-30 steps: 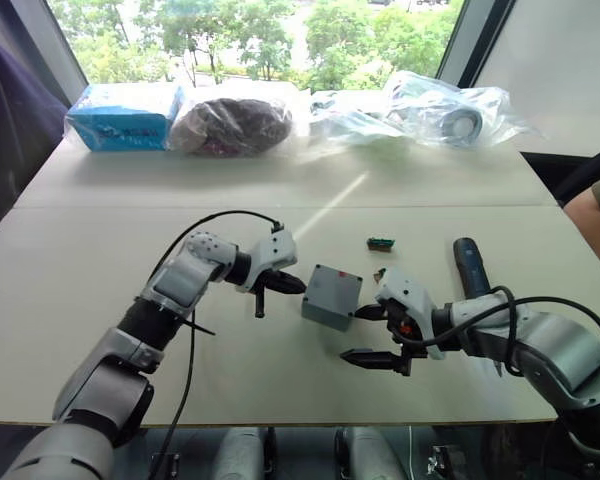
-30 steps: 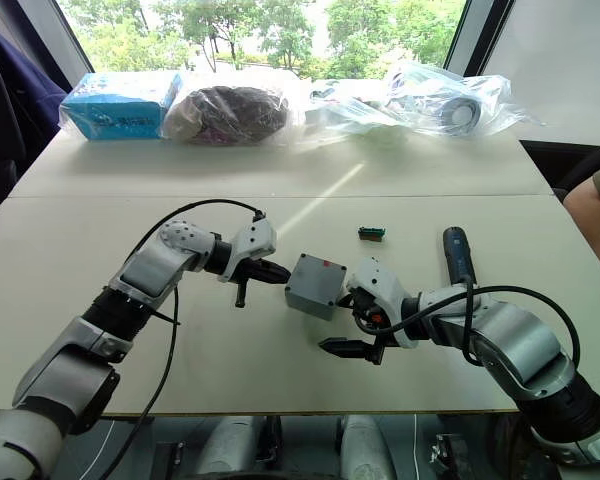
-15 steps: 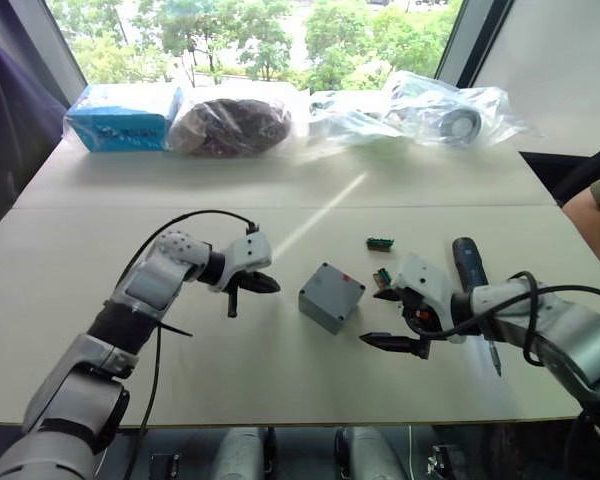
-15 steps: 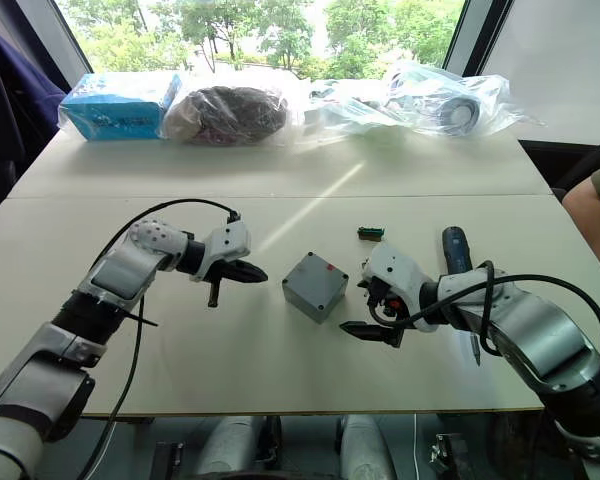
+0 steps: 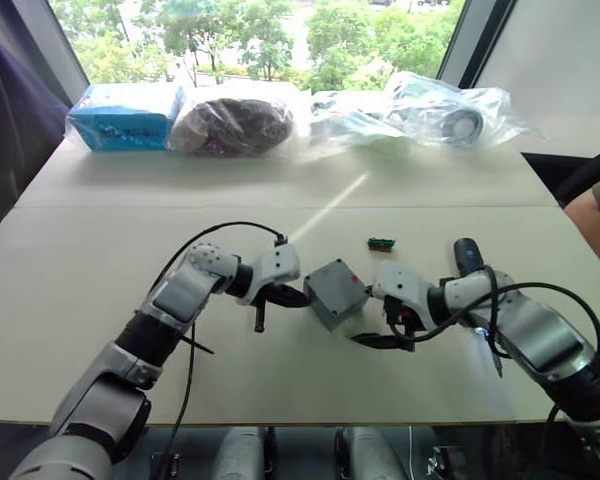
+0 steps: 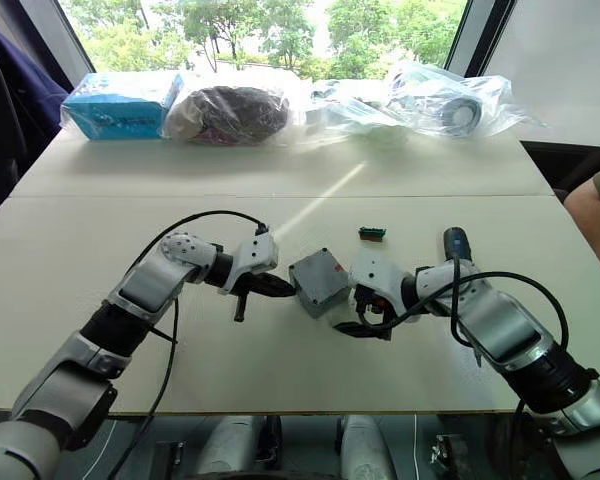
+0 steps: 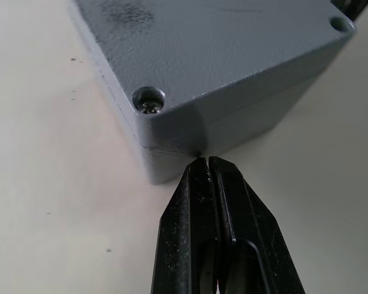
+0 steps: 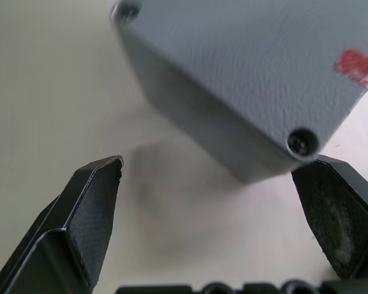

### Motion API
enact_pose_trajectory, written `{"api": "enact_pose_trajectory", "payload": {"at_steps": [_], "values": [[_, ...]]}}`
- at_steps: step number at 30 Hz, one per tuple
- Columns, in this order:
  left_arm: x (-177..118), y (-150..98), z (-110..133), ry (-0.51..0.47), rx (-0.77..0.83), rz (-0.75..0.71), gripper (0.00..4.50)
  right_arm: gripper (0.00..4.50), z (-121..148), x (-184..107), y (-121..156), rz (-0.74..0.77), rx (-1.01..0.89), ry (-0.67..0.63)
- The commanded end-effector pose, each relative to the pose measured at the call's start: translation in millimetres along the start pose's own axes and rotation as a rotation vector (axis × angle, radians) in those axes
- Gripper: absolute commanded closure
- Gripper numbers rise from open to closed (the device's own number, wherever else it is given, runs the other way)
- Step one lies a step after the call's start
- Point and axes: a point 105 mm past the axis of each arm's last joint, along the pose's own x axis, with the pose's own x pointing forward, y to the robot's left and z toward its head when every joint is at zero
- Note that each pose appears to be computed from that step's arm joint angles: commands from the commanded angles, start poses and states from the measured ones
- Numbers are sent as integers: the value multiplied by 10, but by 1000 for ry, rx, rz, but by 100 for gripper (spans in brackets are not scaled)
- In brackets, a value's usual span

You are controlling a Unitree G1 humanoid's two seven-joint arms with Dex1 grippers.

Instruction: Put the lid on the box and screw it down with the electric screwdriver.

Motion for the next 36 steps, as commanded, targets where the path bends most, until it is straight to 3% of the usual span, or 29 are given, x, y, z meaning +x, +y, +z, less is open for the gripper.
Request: {"api": "enact_pose_trajectory", "payload": {"at_steps": [1,24,30,36], "values": [[-48,105,140,-40,50,46,450,8,138,-62,91,9,-3,-52],[-75,173,169,-50,61,48,450,8,215,-144,63,-33,32,-74],[-295,100,137,-30,24,7,450,8,323,-590,-224,-126,56,-143],[-450,168,331,-136,-34,43,450,8,292,-767,-918,-401,136,-255]]}}
